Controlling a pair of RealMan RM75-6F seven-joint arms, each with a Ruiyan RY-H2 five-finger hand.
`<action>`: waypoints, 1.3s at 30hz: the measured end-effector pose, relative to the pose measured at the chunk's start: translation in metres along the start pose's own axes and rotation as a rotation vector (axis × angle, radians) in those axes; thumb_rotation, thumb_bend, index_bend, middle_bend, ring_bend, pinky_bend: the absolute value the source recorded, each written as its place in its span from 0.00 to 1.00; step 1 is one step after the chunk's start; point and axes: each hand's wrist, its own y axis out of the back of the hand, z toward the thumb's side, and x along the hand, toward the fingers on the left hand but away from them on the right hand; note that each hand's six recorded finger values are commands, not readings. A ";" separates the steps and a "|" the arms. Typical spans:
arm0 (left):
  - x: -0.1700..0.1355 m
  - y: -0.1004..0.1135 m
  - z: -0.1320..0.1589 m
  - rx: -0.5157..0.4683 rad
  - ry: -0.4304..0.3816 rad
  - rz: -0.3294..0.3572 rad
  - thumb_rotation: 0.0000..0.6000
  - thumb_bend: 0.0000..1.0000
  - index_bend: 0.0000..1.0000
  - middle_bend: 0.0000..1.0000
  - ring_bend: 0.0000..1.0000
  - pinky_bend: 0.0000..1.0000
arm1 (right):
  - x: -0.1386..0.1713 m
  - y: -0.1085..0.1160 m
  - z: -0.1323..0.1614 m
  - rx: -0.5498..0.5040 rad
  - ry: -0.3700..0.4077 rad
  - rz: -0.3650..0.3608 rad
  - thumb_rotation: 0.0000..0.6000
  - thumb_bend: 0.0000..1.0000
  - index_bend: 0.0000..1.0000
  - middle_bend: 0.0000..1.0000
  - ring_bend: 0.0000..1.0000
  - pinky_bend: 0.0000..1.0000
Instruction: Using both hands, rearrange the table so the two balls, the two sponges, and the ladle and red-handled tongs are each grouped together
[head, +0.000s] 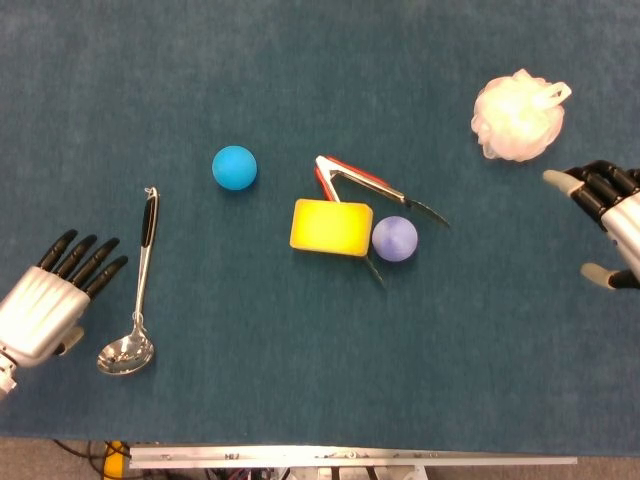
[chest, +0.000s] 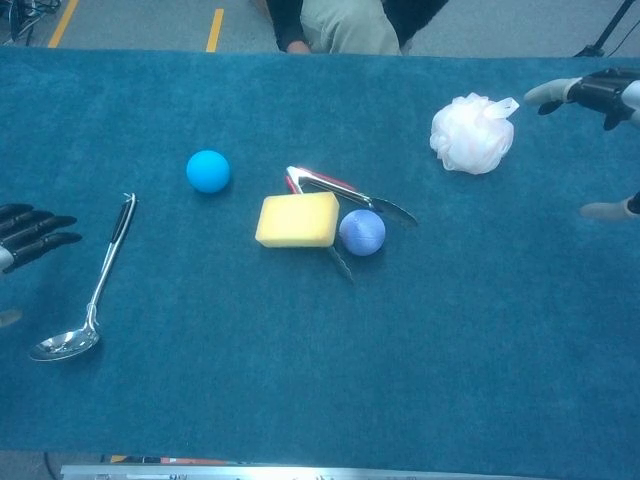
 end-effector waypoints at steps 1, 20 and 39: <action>-0.001 -0.002 0.000 0.000 0.001 -0.004 1.00 0.22 0.00 0.00 0.00 0.03 | 0.000 0.000 0.000 0.000 -0.001 -0.001 1.00 0.03 0.16 0.26 0.20 0.39; -0.018 -0.034 0.008 -0.048 0.004 -0.064 1.00 0.22 0.00 0.00 0.00 0.03 | 0.000 0.001 0.001 -0.002 0.002 0.001 1.00 0.03 0.16 0.26 0.20 0.39; 0.002 -0.015 0.040 -0.031 -0.083 -0.073 1.00 0.22 0.00 0.00 0.00 0.03 | 0.009 0.003 -0.013 -0.018 -0.029 -0.015 1.00 0.03 0.16 0.26 0.20 0.39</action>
